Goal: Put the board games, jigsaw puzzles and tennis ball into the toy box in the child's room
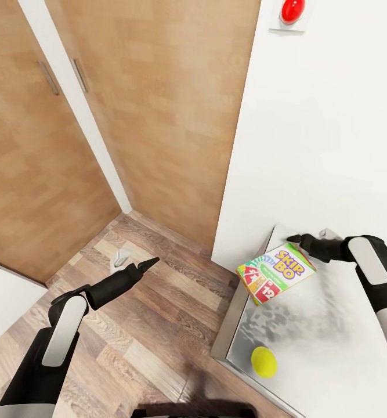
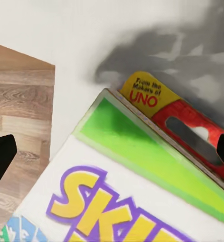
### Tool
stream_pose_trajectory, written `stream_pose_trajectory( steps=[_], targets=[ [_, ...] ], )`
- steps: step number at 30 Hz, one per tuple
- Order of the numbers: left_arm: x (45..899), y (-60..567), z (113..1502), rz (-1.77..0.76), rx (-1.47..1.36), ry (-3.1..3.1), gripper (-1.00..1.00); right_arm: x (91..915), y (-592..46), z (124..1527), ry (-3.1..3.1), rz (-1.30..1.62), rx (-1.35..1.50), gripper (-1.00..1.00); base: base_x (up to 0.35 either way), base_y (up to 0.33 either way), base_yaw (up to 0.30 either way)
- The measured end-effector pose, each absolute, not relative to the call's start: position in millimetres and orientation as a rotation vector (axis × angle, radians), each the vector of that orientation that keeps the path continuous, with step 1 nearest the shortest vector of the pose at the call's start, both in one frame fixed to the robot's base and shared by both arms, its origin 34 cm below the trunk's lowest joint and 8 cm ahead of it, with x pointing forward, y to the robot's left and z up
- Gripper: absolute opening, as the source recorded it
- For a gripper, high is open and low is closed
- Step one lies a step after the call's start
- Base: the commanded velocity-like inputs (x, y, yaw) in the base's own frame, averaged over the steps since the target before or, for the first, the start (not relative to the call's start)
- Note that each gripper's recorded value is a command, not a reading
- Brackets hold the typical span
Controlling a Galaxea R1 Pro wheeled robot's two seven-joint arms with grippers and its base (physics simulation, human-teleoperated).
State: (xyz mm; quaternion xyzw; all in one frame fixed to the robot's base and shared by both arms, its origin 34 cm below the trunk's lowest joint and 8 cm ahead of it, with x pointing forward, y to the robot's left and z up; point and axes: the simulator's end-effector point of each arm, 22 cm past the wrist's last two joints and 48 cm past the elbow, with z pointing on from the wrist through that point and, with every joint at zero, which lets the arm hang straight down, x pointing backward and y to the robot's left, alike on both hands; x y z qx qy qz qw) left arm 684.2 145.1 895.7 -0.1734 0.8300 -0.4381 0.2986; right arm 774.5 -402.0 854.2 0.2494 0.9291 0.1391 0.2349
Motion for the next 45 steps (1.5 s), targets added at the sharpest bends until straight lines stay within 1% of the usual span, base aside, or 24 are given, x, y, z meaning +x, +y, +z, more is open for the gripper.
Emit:
stream_pose_trajectory(
  steps=[22, 32, 45],
  targets=[
    [684, 147, 892, -1.155, -0.467, 2.206, 1.0, 786, -396, 904, 2.354, 0.345, 0.56, 1.0, -0.002, 0.0, -0.012],
    [681, 152, 860, -1.16, -0.55, 2.213, 1.0, 790, -389, 927, 2.325, 0.35, 0.51, 1.0, 0.0, 0.0, -0.16],
    [682, 153, 823, -1.21, -0.645, 2.186, 1.0, 785, -384, 935, 2.357, 0.363, 0.474, 1.0, 0.0, 0.0, -0.215]
  ],
)
